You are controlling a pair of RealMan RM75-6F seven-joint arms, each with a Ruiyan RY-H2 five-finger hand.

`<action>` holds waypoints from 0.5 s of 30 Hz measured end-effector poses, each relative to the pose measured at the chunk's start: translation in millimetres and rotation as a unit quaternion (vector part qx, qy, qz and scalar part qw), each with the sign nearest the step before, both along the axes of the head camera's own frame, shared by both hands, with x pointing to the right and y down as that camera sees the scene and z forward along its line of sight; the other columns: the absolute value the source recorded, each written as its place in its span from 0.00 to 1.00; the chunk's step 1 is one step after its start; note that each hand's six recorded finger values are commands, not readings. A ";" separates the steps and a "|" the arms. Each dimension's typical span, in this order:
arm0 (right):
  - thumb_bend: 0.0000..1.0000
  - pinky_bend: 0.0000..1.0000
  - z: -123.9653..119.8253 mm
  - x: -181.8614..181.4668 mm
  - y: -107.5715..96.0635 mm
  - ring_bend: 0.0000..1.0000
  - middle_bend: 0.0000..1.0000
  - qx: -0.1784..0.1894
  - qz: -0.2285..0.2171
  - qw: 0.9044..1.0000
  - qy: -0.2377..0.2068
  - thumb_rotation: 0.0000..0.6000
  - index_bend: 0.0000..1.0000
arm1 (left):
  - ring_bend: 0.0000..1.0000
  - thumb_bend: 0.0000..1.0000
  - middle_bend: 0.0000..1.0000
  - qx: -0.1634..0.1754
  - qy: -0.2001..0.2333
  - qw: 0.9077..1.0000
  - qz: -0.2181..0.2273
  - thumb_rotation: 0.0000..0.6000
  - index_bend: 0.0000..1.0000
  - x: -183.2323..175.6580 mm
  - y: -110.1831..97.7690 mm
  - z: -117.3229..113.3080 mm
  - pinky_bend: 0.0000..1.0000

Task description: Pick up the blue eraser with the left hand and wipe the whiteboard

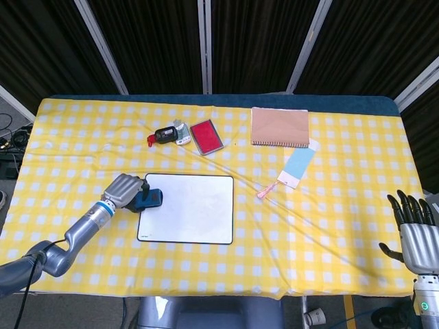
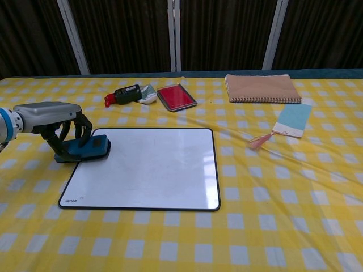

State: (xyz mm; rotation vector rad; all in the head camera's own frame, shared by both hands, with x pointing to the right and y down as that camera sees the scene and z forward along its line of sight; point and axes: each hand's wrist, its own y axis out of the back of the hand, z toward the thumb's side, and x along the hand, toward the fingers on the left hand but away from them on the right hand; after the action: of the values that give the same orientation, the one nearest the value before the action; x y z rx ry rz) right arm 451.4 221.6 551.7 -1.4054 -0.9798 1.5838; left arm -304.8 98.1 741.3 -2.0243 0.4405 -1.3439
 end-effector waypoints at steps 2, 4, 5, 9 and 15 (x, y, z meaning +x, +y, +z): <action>0.00 0.00 -0.7 -0.6 0.0 0.00 0.00 0.001 0.000 1.000 -0.002 1.00 0.00 | 0.40 0.25 0.44 0.010 -0.001 1.000 -0.006 1.00 0.52 -7.8 -6.6 -6.8 0.53; 0.00 0.00 -1.3 -1.0 -0.2 0.00 0.00 0.001 -0.001 1.000 -0.003 1.00 0.00 | 0.40 0.25 0.44 0.019 -0.006 1.000 -0.013 1.00 0.52 -17.0 -12.5 -13.1 0.53; 0.00 0.00 -1.6 -1.2 -0.1 0.00 0.00 0.002 -0.002 1.000 -0.003 1.00 0.00 | 0.40 0.26 0.44 0.022 -0.008 1.000 -0.016 1.00 0.52 -21.0 -14.3 -15.1 0.53; 0.00 0.00 -3.4 -2.8 0.3 0.00 0.00 0.004 -0.004 1.000 -0.007 1.00 0.00 | 0.40 0.25 0.44 0.030 -0.028 0.999 -0.028 1.00 0.52 -42.4 -19.2 -20.9 0.53; 0.00 0.00 -4.3 -7.1 1.4 0.00 0.00 0.003 -0.009 1.000 -0.011 1.00 0.00 | 0.40 0.25 0.44 0.024 -0.058 0.997 -0.043 1.00 0.52 -71.3 -13.9 -17.7 0.53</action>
State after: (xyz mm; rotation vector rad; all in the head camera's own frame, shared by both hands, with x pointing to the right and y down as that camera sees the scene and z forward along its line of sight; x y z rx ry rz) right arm 444.2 223.0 547.4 -1.4258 -0.9813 1.5532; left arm -376.1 84.2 723.6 -1.8968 0.5062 -1.4797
